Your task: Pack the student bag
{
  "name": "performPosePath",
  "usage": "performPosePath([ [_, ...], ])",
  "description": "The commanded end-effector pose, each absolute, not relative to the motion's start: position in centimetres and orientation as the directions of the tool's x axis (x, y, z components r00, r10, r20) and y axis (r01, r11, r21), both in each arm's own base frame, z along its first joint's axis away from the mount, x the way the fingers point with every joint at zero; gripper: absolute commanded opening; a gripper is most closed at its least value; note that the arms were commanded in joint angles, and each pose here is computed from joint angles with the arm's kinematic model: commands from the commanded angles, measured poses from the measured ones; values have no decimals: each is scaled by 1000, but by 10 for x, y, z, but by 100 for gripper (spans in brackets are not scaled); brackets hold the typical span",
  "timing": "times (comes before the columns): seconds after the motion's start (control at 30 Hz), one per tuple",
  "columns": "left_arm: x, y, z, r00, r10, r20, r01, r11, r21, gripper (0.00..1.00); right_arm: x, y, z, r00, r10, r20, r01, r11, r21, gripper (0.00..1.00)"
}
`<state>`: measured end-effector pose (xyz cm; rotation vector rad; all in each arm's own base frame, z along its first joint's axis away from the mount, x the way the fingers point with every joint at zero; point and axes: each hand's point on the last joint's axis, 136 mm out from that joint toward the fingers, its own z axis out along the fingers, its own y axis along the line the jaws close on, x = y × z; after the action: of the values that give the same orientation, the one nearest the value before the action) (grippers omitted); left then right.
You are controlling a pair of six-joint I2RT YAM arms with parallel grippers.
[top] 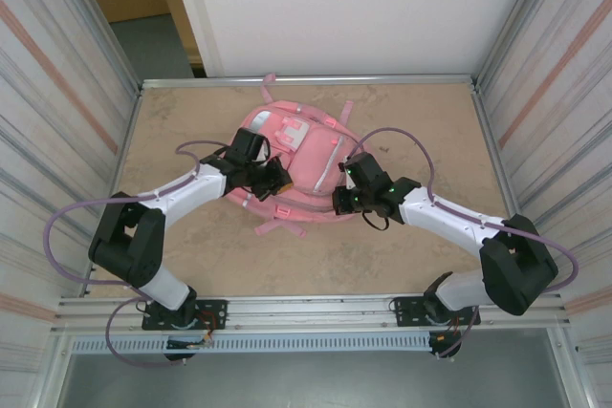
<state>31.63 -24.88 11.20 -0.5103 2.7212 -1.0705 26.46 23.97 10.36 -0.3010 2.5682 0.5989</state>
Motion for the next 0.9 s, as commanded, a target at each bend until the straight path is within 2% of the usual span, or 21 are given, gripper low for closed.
performPosePath([
  [0.0,339,-217,117,-914,-381,-138,-213,741,-636,0,253,239,107,-812,-270,-517,-473,823,313,0],
  [0.13,353,-215,109,-942,-316,-115,-186,775,-603,0,242,268,114,-767,-314,-559,-574,725,381,0],
  [0.27,378,-218,108,-954,-258,-154,-124,804,-581,0,233,296,117,-707,-391,-590,-659,668,346,0],
  [0.33,392,-207,104,-952,-262,-159,-139,832,-537,0,222,318,120,-668,-441,-599,-717,596,362,0],
  [0.4,404,-199,103,-944,-286,-163,-166,841,-515,0,219,332,118,-651,-456,-608,-735,580,352,0],
  [0.43,409,-198,105,-941,-290,-173,-163,838,-521,14,221,337,116,-653,-454,-606,-731,585,350,0],
  [0.47,411,-199,110,-937,-296,-184,-158,830,-534,32,221,341,115,-658,-454,-601,-728,586,354,0],
  [0.5,413,-199,119,-930,-300,-212,-139,822,-553,40,223,345,114,-666,-449,-595,-723,586,367,0],
  [0.63,390,-185,148,-881,-381,-280,-151,788,-596,50,222,358,115,-685,-441,-580,-714,564,414,0],
  [0.73,356,-177,143,-869,-439,-230,-215,753,-622,53,224,359,115,-690,-431,-581,-708,570,418,0],
  [0.87,319,-192,131,-896,-417,-153,-226,725,-651,55,226,360,119,-689,-420,-591,-707,571,418,0],
])
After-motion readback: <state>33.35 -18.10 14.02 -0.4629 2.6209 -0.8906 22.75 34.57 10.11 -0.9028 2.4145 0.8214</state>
